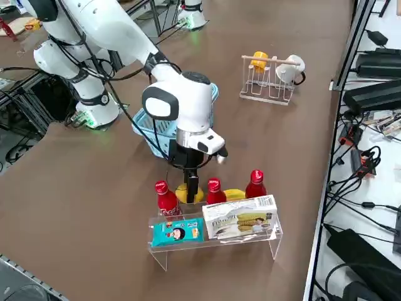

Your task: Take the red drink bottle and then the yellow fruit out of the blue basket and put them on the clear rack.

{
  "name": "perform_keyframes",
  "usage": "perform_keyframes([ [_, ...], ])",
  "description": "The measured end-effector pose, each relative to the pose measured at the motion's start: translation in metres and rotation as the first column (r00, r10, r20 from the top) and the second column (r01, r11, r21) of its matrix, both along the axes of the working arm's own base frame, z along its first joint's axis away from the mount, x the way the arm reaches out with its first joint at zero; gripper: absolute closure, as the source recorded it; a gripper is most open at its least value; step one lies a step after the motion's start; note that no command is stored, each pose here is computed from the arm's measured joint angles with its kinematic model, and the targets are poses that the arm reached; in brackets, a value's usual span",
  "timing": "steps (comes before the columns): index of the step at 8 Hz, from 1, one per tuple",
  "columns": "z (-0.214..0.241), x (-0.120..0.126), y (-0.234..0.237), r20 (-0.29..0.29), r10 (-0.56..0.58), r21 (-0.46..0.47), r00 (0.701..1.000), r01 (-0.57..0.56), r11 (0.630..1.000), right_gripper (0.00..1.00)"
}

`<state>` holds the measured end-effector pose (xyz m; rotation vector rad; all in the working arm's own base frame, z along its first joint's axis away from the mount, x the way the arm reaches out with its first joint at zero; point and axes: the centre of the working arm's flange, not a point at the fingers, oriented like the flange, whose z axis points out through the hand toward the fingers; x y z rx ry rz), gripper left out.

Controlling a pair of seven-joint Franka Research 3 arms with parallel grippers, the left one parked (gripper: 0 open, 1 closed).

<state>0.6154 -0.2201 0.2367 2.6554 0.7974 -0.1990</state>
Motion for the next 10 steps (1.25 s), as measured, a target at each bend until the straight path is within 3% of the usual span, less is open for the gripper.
perform_keyframes([
  [8,-0.0048,-0.0003,-0.0011,-0.001,0.004,0.003,1.0,-0.004,1.0,0.15],
  [9,-0.0047,-0.0003,-0.0012,0.0,0.004,0.003,1.0,-0.004,1.0,0.01],
  [10,-0.0044,-0.0001,-0.0014,0.0,0.004,0.003,1.0,-0.004,1.0,0.0],
])
